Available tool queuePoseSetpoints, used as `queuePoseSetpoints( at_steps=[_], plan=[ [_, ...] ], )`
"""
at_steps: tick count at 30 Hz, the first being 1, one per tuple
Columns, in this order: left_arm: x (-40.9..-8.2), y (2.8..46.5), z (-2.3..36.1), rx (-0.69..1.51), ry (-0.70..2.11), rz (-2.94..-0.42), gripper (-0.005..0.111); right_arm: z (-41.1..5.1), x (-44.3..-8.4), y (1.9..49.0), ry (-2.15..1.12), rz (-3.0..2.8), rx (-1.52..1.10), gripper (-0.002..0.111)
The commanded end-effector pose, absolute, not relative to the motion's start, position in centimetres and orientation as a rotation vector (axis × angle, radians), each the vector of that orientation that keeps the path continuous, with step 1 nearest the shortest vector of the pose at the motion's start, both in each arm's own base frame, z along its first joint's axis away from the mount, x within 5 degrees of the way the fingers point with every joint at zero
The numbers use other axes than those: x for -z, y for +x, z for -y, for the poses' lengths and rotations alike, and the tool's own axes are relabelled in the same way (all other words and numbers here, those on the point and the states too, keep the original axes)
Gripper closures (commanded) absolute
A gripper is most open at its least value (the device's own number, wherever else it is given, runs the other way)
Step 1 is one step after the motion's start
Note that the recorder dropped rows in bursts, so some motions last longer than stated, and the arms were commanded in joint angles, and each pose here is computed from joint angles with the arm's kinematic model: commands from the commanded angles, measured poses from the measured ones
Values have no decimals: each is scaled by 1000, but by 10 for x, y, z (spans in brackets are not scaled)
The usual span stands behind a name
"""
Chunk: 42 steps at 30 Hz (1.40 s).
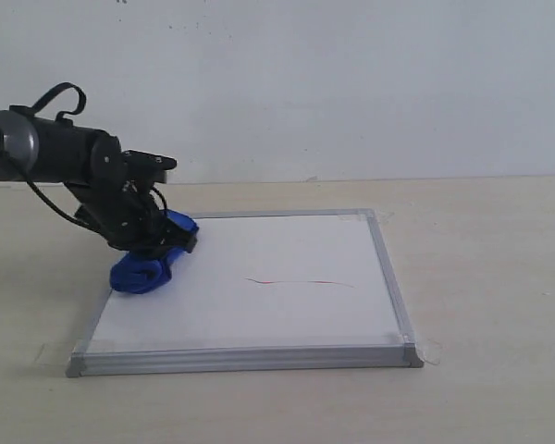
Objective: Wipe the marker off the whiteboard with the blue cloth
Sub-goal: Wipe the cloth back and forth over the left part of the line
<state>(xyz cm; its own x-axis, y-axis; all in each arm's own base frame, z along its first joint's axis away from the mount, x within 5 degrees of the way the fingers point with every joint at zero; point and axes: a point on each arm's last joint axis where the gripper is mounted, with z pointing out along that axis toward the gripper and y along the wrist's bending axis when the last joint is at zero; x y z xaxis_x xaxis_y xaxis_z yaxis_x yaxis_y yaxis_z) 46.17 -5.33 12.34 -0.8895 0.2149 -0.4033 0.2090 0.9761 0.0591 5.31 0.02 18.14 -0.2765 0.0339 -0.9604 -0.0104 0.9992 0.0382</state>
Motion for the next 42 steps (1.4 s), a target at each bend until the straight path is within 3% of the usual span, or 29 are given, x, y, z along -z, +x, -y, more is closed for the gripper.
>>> queuePoseSetpoints(
  at_steps=[1,10,15,20,28,31,34,42],
  plan=[
    [-110,454,51,-69,324,-2832,103,0,-180,53,21,-1847,-31,108],
    [-94,426,166,153,796,-2760,103,0,-180,53,21,-1847,-31,108],
    [-99,415,205,184,927,-2686,103,0,-180,53,21,-1847,-31,108],
    [-104,420,208,156,947,-2635,103,0,-180,53,21,-1847,-31,108],
    [-104,453,124,42,508,-2740,103,0,-180,53,21,-1847,-31,108],
    [-103,453,115,82,433,-2786,103,0,-180,53,21,-1847,-31,108],
    [-103,446,139,132,525,-2779,103,0,-180,53,21,-1847,-31,108],
    [-106,404,247,226,916,-2602,103,0,-180,53,21,-1847,-31,108]
  ],
)
